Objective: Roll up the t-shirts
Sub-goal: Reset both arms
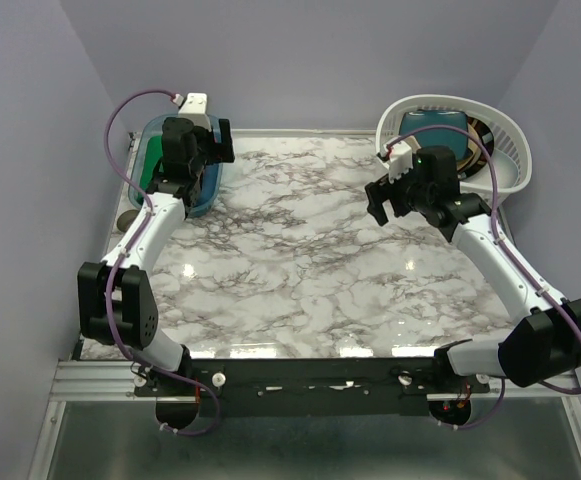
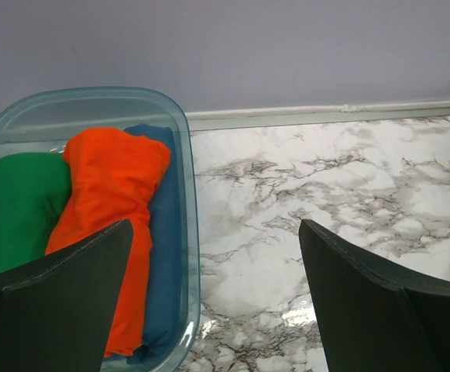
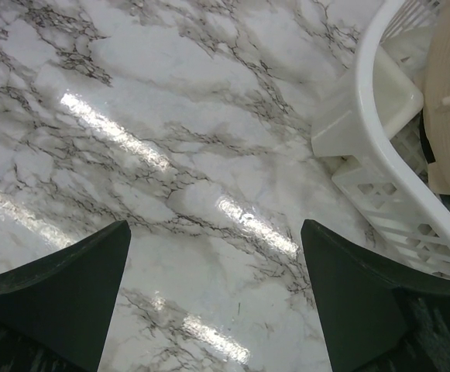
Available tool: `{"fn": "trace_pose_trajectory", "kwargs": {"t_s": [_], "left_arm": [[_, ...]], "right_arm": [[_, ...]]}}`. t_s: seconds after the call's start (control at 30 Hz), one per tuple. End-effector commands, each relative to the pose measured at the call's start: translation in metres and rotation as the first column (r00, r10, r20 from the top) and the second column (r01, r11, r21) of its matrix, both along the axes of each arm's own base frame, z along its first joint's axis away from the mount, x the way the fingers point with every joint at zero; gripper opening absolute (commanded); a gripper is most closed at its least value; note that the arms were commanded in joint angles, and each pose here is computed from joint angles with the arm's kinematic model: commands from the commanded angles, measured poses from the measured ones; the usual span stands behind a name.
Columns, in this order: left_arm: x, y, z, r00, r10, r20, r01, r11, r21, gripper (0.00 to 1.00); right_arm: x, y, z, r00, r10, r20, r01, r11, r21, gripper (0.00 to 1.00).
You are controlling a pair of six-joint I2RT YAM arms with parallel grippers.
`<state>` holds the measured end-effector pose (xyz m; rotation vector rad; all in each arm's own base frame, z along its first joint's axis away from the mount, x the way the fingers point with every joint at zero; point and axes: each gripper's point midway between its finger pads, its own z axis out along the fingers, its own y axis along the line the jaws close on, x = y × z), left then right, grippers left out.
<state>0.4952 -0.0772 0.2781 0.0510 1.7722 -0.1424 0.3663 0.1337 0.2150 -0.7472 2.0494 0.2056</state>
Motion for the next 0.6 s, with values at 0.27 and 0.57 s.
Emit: {"fn": "trace_pose_trajectory", "kwargs": {"t_s": [0.27, 0.57], "left_arm": [[-0.044, 0.011, -0.044, 1.0, 0.022, 0.014, -0.022, 1.0, -0.002, 0.99], [-0.04, 0.01, -0.041, 0.997, 0.068, 0.035, -0.068, 0.998, -0.015, 0.99]], "right_arm": [[0.0, 0.005, -0.022, 0.998, 0.003, -0.063, -0.003, 1.0, 0.004, 1.0], [0.022, 0.013, -0.009, 0.999, -0.009, -0.052, 0.011, 0.999, 0.032, 1.0]]}}
